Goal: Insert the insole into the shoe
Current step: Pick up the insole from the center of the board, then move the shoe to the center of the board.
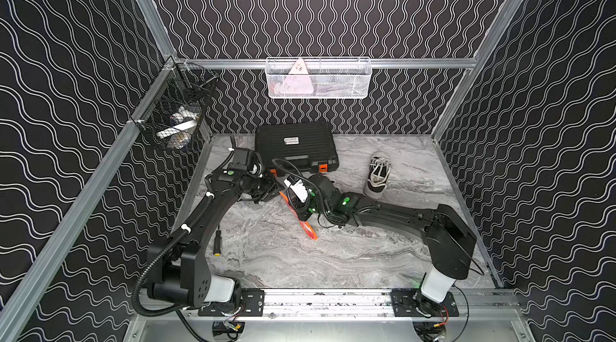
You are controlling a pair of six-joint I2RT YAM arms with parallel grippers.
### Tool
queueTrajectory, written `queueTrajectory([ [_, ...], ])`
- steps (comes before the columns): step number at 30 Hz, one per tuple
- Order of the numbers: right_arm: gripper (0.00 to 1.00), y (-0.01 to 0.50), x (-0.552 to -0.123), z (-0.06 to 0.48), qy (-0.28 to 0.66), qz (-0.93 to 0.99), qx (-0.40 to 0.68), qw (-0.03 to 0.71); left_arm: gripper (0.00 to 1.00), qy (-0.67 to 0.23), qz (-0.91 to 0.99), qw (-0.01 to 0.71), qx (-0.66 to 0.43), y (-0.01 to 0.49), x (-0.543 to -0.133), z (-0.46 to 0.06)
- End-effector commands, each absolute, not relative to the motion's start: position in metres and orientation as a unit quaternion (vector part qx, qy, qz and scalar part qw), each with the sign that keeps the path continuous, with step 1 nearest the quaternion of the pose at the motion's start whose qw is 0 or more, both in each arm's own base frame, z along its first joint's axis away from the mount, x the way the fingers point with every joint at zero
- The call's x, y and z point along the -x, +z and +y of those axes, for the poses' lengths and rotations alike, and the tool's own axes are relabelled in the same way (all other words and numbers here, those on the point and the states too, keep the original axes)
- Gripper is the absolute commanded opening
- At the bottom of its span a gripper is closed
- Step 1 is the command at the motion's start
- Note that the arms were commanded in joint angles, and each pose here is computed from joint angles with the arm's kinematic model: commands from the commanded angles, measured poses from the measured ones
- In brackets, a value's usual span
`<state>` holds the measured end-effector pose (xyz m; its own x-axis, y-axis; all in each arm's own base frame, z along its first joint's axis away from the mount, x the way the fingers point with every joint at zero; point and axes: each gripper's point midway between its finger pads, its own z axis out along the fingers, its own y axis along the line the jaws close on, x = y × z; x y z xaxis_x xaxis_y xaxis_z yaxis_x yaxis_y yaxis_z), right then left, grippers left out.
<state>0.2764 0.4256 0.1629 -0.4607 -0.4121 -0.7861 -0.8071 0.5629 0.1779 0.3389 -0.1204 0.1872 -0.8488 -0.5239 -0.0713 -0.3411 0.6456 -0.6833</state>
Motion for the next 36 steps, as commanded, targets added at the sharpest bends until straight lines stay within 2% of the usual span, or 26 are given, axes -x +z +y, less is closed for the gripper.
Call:
queueTrajectory([
  [1,0.02,0.162,-0.258,0.412,0.319,0.819,0.374,0.294,0.47,-0.334,0.917,0.176,0.128,0.208,-0.344,-0.123],
  [3,0.02,0.169,-0.257,0.4,0.345,0.825,0.356,0.272,0.5,-0.329,0.919,0.202,0.077,0.219,-0.349,-0.124],
  [9,0.04,0.199,-0.257,0.354,0.46,0.819,0.291,0.184,0.51,-0.351,0.88,0.302,-0.11,0.252,-0.347,-0.155],
  [13,0.05,0.206,-0.247,0.323,0.471,0.823,0.288,0.136,0.52,-0.39,0.817,0.346,-0.246,0.262,-0.328,-0.177],
  [18,0.05,0.219,-0.235,0.302,0.464,0.82,0.302,0.141,0.51,-0.401,0.753,0.358,-0.378,0.254,-0.318,-0.188],
  [27,0.05,0.223,-0.233,0.298,0.454,0.815,0.332,0.14,0.49,-0.437,0.712,0.32,-0.447,0.256,-0.309,-0.21],
  [36,0.06,0.22,-0.253,0.304,0.439,0.817,0.343,0.151,0.45,-0.452,0.726,0.269,-0.444,0.238,-0.304,-0.221],
])
